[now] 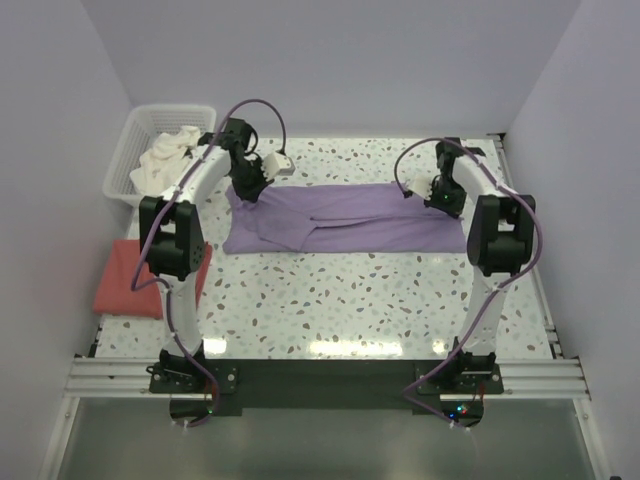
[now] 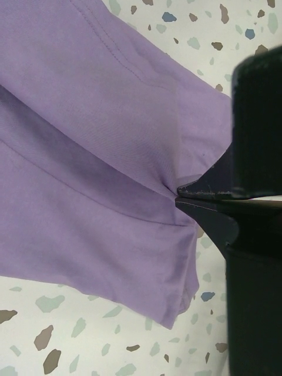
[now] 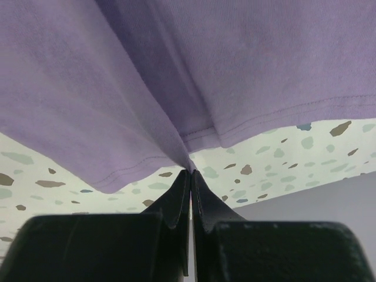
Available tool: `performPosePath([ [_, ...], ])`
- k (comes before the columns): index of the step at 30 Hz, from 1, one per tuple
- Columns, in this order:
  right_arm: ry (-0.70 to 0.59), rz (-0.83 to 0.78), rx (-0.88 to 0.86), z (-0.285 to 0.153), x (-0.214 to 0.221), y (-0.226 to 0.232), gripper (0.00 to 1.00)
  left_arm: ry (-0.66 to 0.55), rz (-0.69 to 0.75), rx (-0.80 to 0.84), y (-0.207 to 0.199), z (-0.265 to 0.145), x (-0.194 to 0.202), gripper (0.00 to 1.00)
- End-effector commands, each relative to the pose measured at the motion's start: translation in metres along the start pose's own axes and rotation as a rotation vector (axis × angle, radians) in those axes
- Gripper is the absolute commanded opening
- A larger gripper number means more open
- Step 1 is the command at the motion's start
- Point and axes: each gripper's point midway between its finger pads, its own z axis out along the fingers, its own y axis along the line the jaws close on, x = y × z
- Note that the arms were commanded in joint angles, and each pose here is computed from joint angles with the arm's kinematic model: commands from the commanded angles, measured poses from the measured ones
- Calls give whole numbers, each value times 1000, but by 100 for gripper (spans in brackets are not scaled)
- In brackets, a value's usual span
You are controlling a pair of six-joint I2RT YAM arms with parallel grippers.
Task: Fold and stack the t-shirts
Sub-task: Fold the tshirt
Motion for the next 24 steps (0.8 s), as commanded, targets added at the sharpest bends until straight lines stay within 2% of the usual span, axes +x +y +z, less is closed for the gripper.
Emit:
performPosePath([
  [1, 15, -16, 46, -6, -5, -13, 0, -27, -7, -40, 11, -5, -4, 0],
  [22, 52, -33, 35, 3, 2, -2, 0, -26, -32, -92, 33, 10, -8, 0],
  [23, 53, -28, 37, 3, 2, -3, 1, -28, -39, -106, 37, 10, -9, 0],
  [24, 53, -23, 42, 4, 2, -4, 7, -31, -50, -113, 38, 10, -9, 0],
])
